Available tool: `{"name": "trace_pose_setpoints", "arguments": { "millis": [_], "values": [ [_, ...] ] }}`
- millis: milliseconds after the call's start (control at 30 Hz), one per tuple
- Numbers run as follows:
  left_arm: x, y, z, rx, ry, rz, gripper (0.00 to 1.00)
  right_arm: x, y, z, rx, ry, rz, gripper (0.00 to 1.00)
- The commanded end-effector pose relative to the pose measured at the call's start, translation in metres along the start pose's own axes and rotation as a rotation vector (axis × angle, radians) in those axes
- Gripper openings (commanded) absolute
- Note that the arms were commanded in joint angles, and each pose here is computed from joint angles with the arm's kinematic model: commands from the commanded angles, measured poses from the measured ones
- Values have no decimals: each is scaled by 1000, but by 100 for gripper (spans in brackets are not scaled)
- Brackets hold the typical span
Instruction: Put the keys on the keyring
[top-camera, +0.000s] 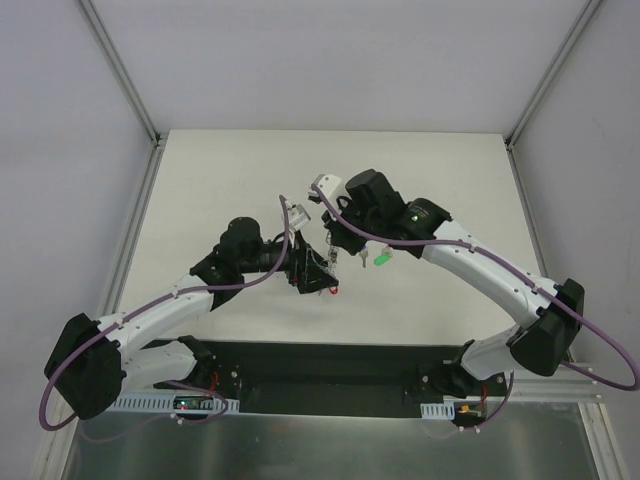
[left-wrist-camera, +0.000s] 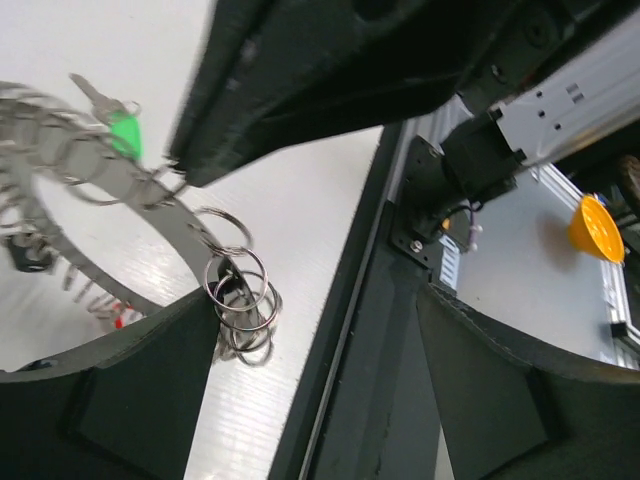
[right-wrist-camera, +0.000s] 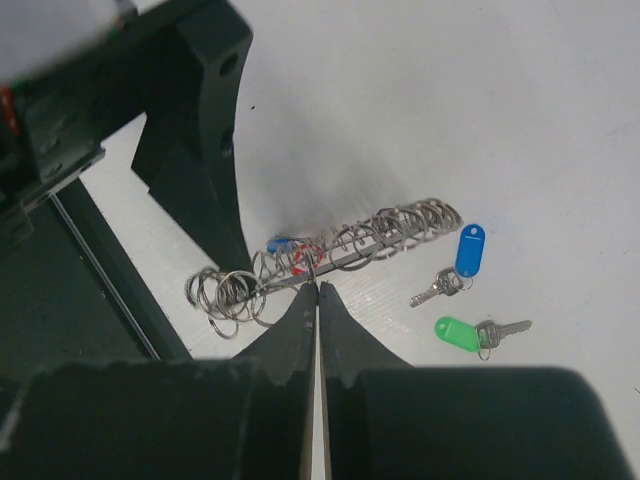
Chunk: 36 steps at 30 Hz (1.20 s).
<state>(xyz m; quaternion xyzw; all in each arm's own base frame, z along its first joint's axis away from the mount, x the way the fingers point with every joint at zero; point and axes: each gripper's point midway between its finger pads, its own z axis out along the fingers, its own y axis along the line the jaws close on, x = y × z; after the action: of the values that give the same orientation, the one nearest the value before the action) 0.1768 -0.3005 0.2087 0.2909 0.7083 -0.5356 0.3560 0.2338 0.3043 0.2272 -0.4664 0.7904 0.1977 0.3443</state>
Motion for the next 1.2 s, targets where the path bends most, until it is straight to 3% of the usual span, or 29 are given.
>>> {"name": "trace_pose_setpoints", "arguments": {
  "millis": [0,100,233,400,533,633,767,933,1167],
  "values": [
    [3,-36,3,159,49,5,76,-30,-14,3,71,-91,45,1],
    [8,-49,-6,205,56,30,70,-30,-20,5,87,-91,67,1],
    [6,-56,-28,166,-2,170,64,-29,-22,8,93,-88,72,1],
    [5,-16,-43,-97,-92,192,46,-34,-1,6,-26,-149,45,1],
    [-4,6,-46,-220,-114,223,56,-30,13,4,-102,-156,-2,1],
    [-15,14,-48,-258,-128,278,58,-30,24,-1,-162,-171,-32,1],
    [-28,14,-56,-212,-127,373,59,-25,31,-4,-203,-172,-65,1],
    [-29,1,-62,-23,-75,480,63,-23,40,-10,-252,-176,-101,1],
    [-38,-8,-54,90,-44,544,61,-22,45,-17,-270,-187,-154,1]
  ]
}}
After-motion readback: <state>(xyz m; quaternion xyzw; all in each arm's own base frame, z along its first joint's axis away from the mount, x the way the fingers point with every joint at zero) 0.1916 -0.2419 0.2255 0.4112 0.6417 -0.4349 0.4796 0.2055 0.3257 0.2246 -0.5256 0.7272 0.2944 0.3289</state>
